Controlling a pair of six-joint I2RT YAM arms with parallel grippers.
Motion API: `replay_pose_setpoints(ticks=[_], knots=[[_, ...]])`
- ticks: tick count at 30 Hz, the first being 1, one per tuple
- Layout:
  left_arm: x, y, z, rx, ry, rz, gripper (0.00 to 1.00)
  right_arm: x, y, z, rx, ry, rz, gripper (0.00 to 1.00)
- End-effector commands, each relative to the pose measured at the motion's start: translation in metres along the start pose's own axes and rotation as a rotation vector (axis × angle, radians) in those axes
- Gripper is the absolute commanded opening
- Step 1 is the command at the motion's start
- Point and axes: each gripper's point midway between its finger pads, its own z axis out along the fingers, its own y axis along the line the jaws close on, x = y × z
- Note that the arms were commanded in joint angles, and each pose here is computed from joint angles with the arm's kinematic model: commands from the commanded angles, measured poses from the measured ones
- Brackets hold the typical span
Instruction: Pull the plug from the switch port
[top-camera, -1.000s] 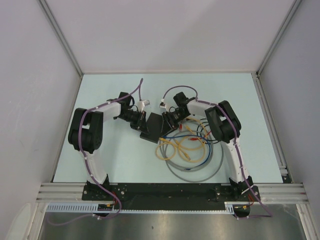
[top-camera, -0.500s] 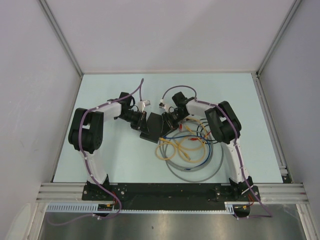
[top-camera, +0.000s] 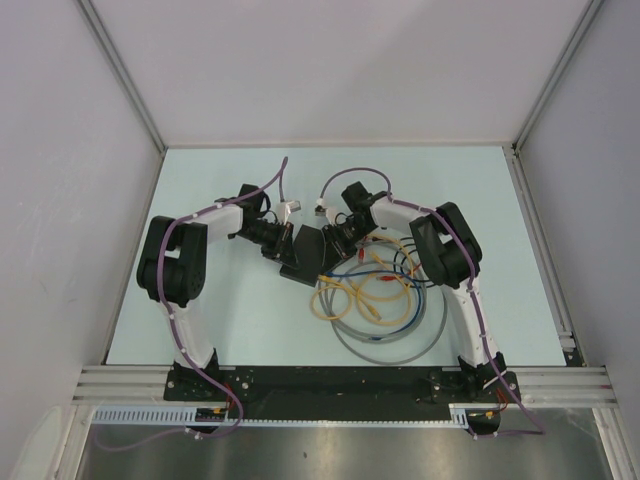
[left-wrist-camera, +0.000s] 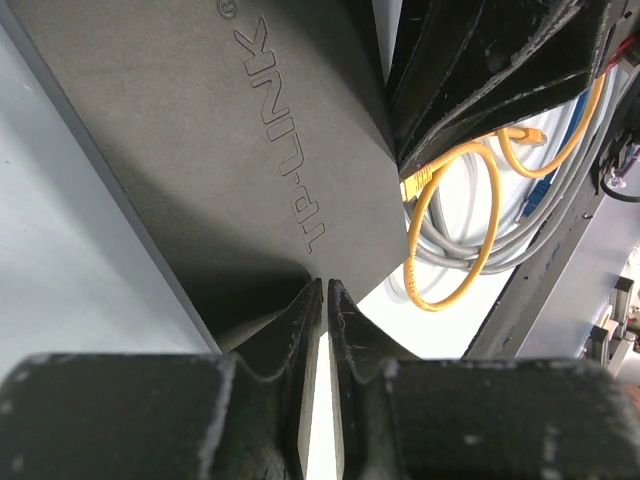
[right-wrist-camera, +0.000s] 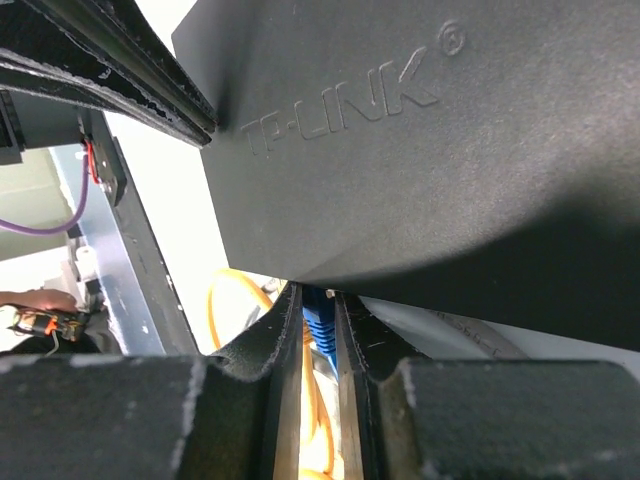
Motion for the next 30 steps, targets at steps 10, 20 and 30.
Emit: replay_pose_setpoints(ticks=[10,20,30], knots=[[0.011,0.032,0.003,-0.164,0.074,0.077,0.16,0.032,-0.033,-0.026,0.202,0.103,-0.034,0.05],[-0.018,0.005,-0.019,-0.144,-0.017,0.164,0.18,-0.041,0.004,-0.122,0.223,-0.132,-0.238,0.06],[-0.041,-0.013,-0.042,-0.164,-0.088,0.235,0.22,-0.036,-0.064,-0.241,0.555,-0.268,-0.150,0.06]])
